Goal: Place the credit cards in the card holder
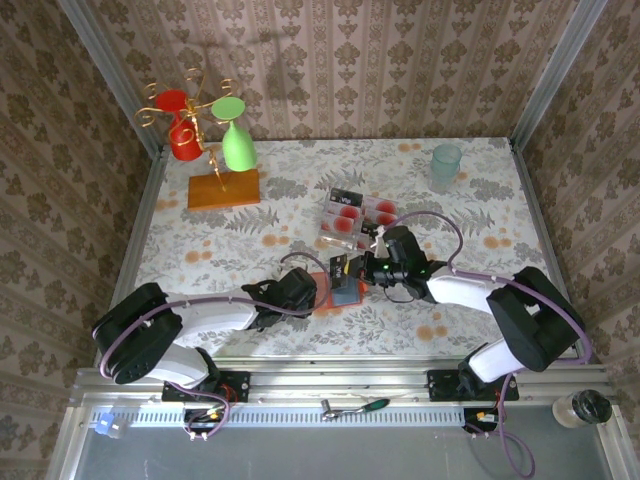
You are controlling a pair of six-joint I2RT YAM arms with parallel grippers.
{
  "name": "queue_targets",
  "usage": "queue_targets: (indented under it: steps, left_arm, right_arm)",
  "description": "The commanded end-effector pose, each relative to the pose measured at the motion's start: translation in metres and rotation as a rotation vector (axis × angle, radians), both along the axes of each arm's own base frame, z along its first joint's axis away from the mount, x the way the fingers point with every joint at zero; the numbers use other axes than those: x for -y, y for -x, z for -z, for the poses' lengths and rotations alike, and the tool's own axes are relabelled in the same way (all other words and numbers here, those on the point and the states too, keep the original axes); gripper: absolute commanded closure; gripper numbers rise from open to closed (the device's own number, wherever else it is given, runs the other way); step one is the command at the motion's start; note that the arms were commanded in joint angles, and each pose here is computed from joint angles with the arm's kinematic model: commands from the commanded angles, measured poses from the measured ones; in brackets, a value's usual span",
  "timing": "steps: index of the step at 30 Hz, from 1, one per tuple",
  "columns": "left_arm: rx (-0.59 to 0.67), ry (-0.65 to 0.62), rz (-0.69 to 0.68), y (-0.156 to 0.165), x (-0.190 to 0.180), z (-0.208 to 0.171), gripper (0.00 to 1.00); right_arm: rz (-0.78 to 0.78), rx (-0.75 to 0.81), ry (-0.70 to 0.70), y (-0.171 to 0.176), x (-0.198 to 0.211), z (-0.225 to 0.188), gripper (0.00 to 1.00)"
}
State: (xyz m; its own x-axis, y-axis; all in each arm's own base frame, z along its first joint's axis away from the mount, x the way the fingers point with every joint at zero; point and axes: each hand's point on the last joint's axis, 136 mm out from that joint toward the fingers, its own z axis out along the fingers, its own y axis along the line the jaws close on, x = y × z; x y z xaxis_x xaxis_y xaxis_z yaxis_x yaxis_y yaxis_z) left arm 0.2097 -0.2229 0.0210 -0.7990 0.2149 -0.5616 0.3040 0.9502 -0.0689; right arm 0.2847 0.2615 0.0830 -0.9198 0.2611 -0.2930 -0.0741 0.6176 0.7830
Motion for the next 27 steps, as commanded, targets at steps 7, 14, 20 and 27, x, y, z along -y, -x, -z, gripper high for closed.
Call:
queue_targets:
  steps: [7, 14, 20, 27]
  left_arm:
    - [-0.011, -0.063, -0.022, 0.001, -0.014, 0.011, 0.36]
    - [-0.015, -0.064, -0.023, 0.001, -0.014, 0.013, 0.36]
    - [-0.018, -0.064, -0.023, 0.002, -0.015, 0.013, 0.36]
    - [-0.016, -0.061, -0.026, 0.002, -0.015, 0.013, 0.36]
  right_arm:
    - [0.004, 0.061, -0.068, -0.002, -0.004, 0.003, 1.0]
    - [-0.009, 0.054, -0.072, -0.001, -0.008, 0.013, 1.0]
    - [-0.014, 0.038, -0.06, 0.002, -0.01, 0.025, 1.0]
    - [-0.003, 0.029, -0.038, 0.004, -0.005, 0.037, 1.0]
